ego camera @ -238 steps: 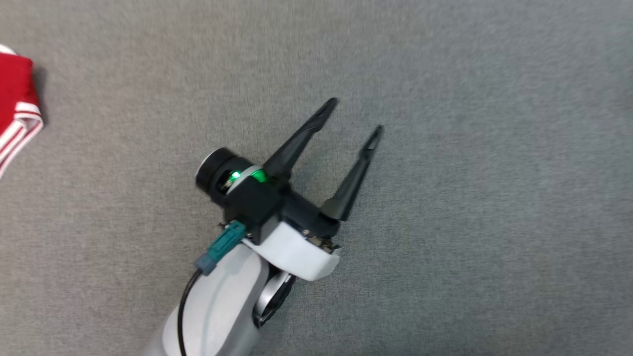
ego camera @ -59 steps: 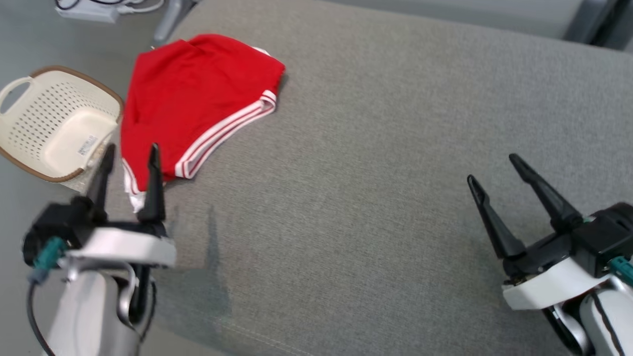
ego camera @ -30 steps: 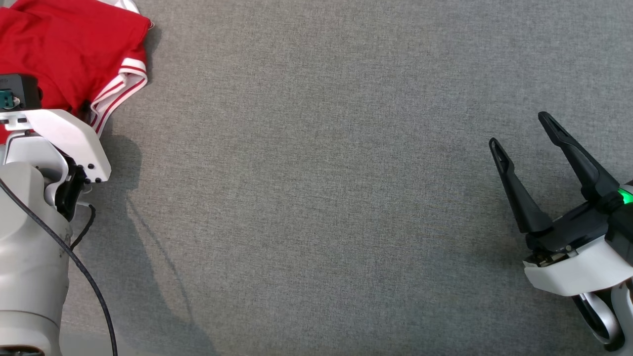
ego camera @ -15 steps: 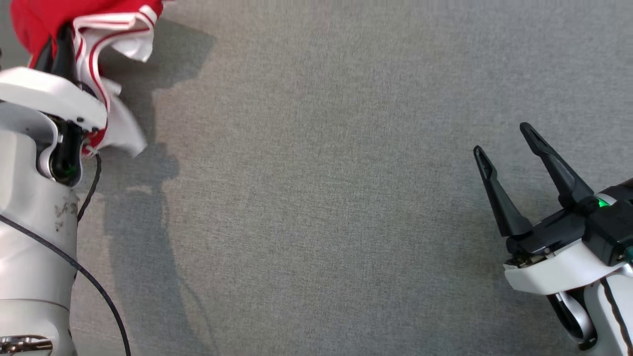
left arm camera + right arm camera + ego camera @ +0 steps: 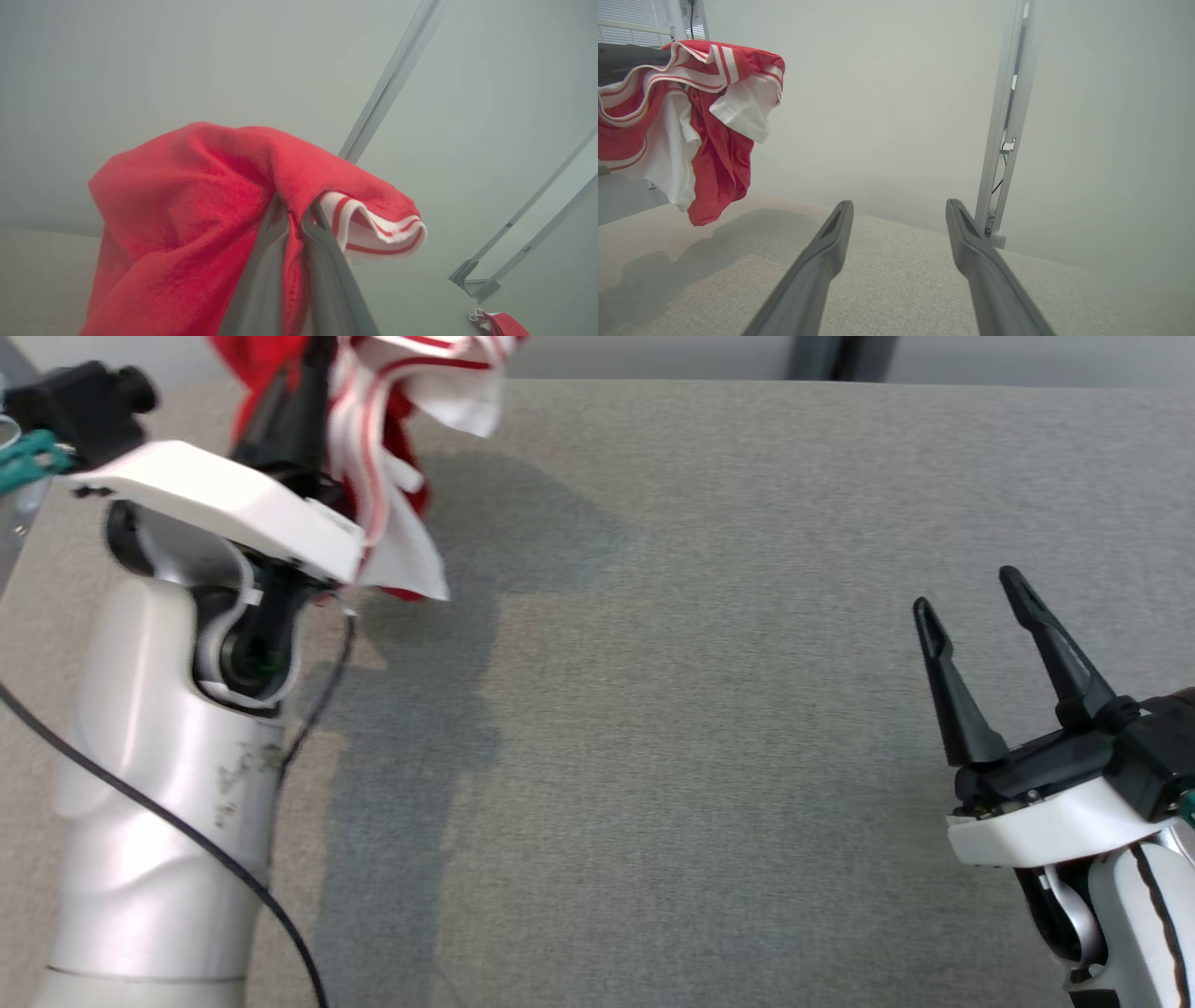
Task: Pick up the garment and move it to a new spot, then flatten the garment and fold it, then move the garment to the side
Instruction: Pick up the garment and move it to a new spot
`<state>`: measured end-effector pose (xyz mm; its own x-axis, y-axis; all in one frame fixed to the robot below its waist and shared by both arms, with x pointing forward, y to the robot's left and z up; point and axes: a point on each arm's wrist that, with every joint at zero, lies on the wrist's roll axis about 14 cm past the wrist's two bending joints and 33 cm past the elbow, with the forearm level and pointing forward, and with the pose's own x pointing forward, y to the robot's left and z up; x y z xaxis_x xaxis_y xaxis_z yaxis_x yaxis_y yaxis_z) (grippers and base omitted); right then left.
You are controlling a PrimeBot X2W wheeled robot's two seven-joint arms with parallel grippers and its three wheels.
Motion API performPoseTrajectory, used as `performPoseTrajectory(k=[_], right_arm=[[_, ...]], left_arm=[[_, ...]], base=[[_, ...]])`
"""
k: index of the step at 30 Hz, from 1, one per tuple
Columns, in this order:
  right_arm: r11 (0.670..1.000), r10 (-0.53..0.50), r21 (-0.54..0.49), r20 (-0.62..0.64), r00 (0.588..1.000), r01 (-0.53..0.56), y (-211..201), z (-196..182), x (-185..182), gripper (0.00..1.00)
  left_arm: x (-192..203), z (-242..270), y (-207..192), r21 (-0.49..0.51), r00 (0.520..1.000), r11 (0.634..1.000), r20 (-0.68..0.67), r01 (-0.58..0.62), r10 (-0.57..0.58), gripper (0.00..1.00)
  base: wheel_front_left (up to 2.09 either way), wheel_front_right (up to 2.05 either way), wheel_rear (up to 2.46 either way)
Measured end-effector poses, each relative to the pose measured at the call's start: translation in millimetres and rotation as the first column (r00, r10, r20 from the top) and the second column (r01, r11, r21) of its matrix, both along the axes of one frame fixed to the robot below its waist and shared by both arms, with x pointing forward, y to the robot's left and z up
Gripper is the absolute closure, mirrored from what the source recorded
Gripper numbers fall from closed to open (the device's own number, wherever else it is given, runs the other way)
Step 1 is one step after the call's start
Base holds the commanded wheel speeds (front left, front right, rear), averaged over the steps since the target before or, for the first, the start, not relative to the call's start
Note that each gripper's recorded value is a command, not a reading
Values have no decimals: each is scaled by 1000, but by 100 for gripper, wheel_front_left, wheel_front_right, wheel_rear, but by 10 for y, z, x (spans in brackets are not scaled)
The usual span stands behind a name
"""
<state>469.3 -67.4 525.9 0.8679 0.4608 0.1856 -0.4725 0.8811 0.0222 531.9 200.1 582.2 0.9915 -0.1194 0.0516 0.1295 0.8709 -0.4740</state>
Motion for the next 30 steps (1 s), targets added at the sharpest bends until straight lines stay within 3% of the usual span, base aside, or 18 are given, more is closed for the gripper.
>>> performPoseTrajectory(k=[5,9,16,21,24,26,30], right_arm=[[995,-104,2,18,994,104,-341,92,-11,0],[978,-208,9,37,977,208,-692,184,-29,0],[937,-350,16,55,935,349,-1189,272,-109,0],[920,-392,0,38,919,392,-1353,190,-132,0],[917,-399,-2,33,916,399,-1378,162,-118,0],[919,-393,-5,28,919,394,-1355,133,-101,0],[933,-360,-5,22,933,360,-1226,97,-59,0]], left_arm=[[-60,101,-768,-80,984,981,15,178,-177,100],[-188,107,-1470,-170,939,924,15,341,-344,100],[-535,183,-2467,-394,827,752,42,529,-560,100],[-633,109,-2756,-562,801,655,23,505,-598,100],[-585,-104,-2780,-622,811,652,-44,434,-583,100],[-538,-375,-2733,-648,813,672,-138,358,-566,100],[-477,-1015,-2451,-588,809,779,-335,220,-482,100]], base=[[0,0,0],[0,0,0],[0,0,0],[0,0,0],[0,0,0],[0,0,0],[0,0,0]])
